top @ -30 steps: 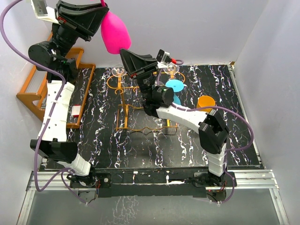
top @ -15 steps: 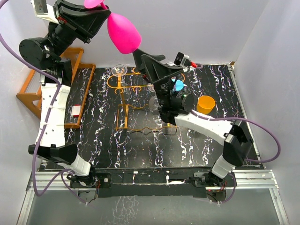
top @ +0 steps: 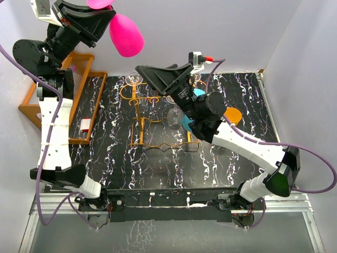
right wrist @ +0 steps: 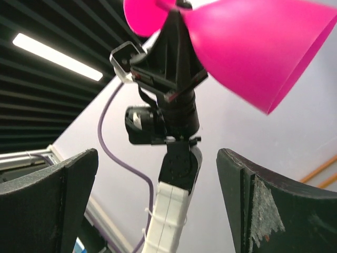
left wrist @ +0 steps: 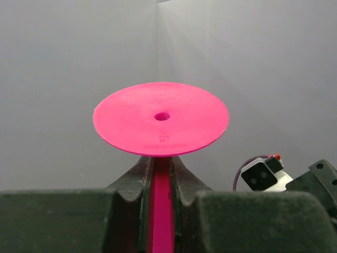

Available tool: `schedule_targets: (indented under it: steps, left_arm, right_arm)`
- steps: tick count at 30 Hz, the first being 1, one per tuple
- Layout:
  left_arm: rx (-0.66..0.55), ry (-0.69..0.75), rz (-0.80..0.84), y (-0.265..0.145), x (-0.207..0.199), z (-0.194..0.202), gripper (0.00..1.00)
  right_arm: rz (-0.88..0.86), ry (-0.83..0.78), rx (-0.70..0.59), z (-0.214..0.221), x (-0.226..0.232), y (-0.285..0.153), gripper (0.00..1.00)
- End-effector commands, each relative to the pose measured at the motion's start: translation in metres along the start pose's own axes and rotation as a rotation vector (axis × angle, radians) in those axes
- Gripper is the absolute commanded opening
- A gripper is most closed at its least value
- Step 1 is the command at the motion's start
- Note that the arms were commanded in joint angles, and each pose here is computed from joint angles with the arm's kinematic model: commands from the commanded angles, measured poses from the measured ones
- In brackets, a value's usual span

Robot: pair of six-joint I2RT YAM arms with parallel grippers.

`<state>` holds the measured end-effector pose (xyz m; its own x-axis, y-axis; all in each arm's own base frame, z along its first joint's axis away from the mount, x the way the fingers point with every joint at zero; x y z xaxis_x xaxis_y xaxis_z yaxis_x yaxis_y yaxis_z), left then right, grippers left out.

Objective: Place the wine glass upside down on the wine glass rack

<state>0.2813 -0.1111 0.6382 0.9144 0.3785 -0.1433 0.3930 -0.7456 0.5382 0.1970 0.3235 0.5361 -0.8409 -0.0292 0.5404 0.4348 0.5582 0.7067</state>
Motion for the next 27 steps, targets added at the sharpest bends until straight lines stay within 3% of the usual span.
schedule_targets:
  steps: [1,12,20,27]
  left_arm:
    - [-0.05,0.068,-0.003,-0.004,-0.015,-0.019,0.0]
    - [0.101,0.048,-0.054,-0.022,-0.039,-0.012,0.0]
    - [0.316,-0.065,-0.158,-0.067,-0.069,0.023,0.0]
    - [0.451,-0.306,-0.145,-0.101,-0.093,0.064,0.0]
  right_arm:
    - [-0.049,0.004,0.153,0.007,0.018,-0.003,0.98]
    - [0.155,-0.293,0.372,-0.009,0.02,-0.025,0.98]
    - [0.278,-0.501,0.221,-0.066,0.04,-0.042,0.98]
    - [0.354,-0.576,0.187,-0.081,0.04,-0.049,0.98]
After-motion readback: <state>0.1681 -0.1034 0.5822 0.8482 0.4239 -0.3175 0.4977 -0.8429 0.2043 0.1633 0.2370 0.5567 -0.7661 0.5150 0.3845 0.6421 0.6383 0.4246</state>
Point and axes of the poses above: each gripper's point midway between its finger pads, its own y axis out along the fingers, its own x axis along the line the jaws close on, z = x × y, the point moved 7 cm from there along -y, back along the fingers, and after that the axes turned 14 degrees about -y, right-handed, at the moved point
